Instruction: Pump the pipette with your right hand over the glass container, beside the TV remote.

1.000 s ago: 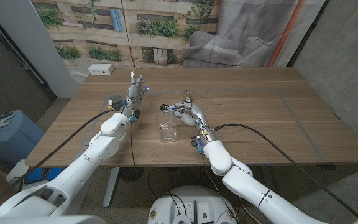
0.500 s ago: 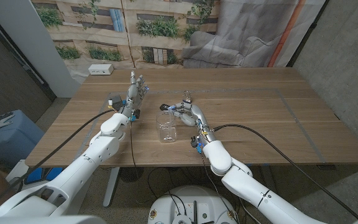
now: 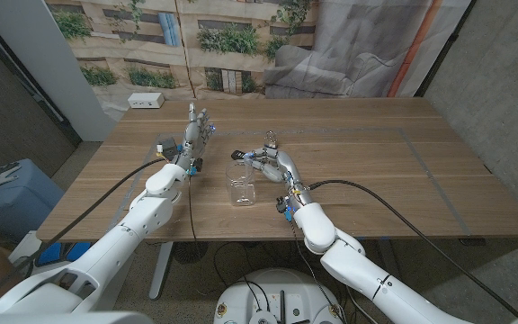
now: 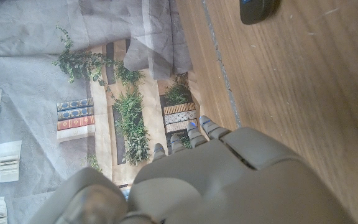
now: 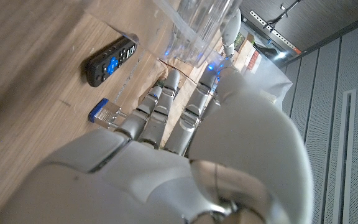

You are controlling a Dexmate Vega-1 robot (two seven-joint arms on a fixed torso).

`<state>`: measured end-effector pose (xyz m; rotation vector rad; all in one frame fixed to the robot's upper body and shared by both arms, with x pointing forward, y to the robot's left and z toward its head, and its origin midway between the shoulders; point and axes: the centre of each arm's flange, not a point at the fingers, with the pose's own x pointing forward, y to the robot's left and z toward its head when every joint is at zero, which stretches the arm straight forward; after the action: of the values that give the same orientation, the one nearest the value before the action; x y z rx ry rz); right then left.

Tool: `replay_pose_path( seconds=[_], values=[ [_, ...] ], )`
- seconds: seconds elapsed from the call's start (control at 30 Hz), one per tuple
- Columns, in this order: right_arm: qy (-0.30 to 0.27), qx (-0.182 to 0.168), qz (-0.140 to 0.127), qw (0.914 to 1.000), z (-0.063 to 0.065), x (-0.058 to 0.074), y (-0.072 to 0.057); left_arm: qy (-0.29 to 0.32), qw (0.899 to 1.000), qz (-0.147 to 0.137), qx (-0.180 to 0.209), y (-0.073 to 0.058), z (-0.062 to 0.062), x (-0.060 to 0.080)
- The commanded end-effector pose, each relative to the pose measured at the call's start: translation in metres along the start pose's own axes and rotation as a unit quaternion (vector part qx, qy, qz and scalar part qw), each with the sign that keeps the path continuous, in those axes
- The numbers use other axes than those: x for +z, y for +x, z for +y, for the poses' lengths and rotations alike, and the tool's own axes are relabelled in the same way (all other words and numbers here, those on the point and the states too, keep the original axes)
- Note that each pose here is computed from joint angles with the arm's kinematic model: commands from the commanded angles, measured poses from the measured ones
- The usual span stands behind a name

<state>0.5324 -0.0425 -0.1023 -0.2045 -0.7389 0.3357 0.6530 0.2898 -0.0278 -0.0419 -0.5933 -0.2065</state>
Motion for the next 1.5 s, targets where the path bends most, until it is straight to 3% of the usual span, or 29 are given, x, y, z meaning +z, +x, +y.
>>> replay_pose_path(
  seconds=[0.03,1.07,1.5],
  values=[
    [0.012,0.004,-0.002,0.9999,-0.002,0.0018,-0.0004,0.0,1.0,0.0,0.0,0.0,-0.0002,0.0],
    [-0.002,0.018,-0.009,0.9998,-0.0059,0.0022,-0.0038,0.0,1.0,0.0,0.0,0.0,-0.0002,0.0],
    [-0.006,0.023,0.0,0.9997,-0.0061,0.0017,-0.0046,0.0,1.0,0.0,0.0,0.0,-0.0002,0.0]
  ],
)
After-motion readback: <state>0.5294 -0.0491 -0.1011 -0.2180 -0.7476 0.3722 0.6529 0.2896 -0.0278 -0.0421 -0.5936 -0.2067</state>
